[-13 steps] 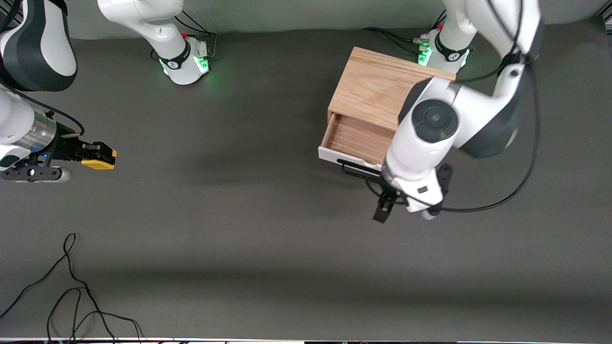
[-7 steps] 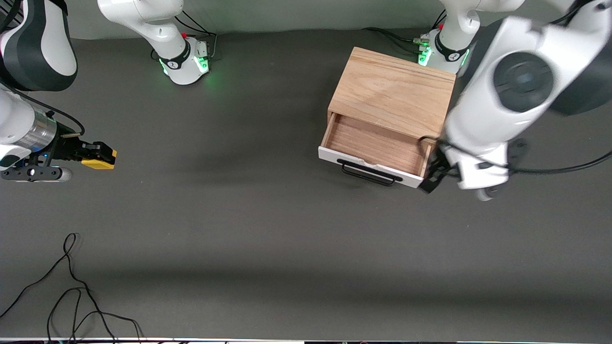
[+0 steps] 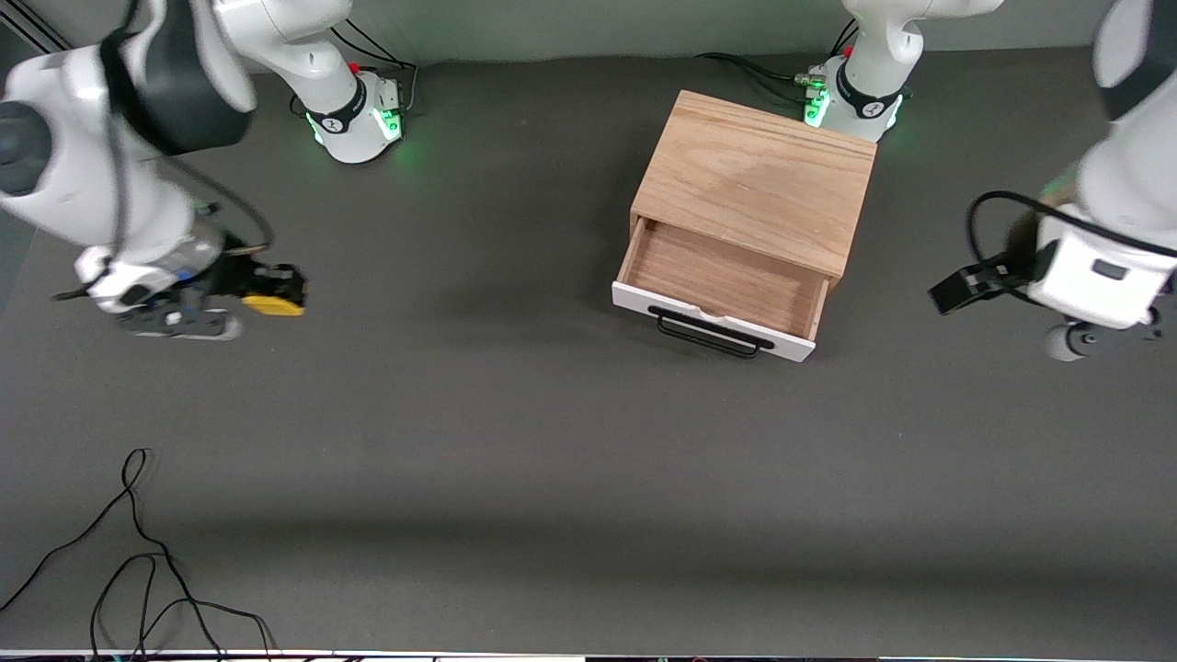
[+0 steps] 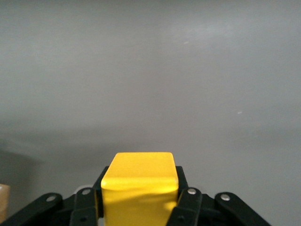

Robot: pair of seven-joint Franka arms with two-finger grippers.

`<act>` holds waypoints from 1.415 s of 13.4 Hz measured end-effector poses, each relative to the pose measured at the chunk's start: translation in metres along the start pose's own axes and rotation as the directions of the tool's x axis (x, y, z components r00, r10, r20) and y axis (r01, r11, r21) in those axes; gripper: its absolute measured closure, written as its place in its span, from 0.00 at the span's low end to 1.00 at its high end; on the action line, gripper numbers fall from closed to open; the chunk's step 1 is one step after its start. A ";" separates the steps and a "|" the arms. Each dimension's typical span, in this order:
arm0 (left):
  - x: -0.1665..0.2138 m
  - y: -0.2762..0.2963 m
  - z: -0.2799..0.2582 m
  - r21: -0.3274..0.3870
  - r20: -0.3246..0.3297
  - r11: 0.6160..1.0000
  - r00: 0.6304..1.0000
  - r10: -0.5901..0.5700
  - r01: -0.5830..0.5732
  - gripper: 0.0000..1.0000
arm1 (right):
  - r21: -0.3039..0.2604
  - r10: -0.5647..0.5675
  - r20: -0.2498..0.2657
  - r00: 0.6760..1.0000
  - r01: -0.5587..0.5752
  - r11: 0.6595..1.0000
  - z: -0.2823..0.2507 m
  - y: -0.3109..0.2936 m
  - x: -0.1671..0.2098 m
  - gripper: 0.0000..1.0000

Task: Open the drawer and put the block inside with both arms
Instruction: 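Carry the cube toward the drawer with the right gripper while the left gripper withdraws, then lower the yellow cube into the open drawer and open the right gripper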

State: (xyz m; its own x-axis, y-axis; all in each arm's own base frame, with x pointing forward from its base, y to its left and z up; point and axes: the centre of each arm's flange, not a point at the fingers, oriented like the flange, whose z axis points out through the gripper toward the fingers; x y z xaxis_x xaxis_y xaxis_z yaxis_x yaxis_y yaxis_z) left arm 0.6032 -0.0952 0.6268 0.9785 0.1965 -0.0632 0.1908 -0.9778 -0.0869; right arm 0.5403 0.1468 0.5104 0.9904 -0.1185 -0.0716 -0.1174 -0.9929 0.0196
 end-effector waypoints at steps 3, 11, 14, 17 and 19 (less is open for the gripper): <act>0.016 -0.049 0.005 -0.007 0.009 0.981 0.981 0.193 -0.193 0.00 | 0.022 0.047 -0.005 0.999 -0.047 0.999 0.000 -0.087 -0.024 0.45; 0.028 -0.065 0.006 -0.014 -0.030 0.971 0.970 0.240 -0.240 0.00 | 0.050 0.243 -0.063 0.968 -0.240 0.969 0.042 -0.335 -0.078 0.45; 0.032 -0.076 0.009 -0.015 -0.036 0.975 0.974 0.222 -0.223 0.00 | 0.072 0.282 -0.079 0.956 -0.276 0.958 0.065 -0.392 -0.095 0.45; 0.017 -0.075 0.008 -0.105 0.037 0.970 0.973 0.226 -0.221 0.00 | 0.096 0.297 -0.083 0.951 -0.289 0.952 0.091 -0.426 -0.113 0.45; 0.006 -0.085 0.007 -0.145 0.099 0.967 0.969 0.224 -0.209 0.00 | 0.102 0.301 -0.071 0.951 -0.293 0.951 0.110 -0.437 -0.120 0.45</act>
State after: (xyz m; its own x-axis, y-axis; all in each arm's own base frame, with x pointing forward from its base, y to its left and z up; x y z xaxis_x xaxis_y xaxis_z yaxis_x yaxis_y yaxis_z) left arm 0.5923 -0.0107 0.6273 0.9835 -0.0214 -0.1796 -0.0082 -0.9972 0.0738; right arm 0.4652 0.5940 0.4011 0.9117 -0.4109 0.0082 -0.4096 -0.9102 -0.0616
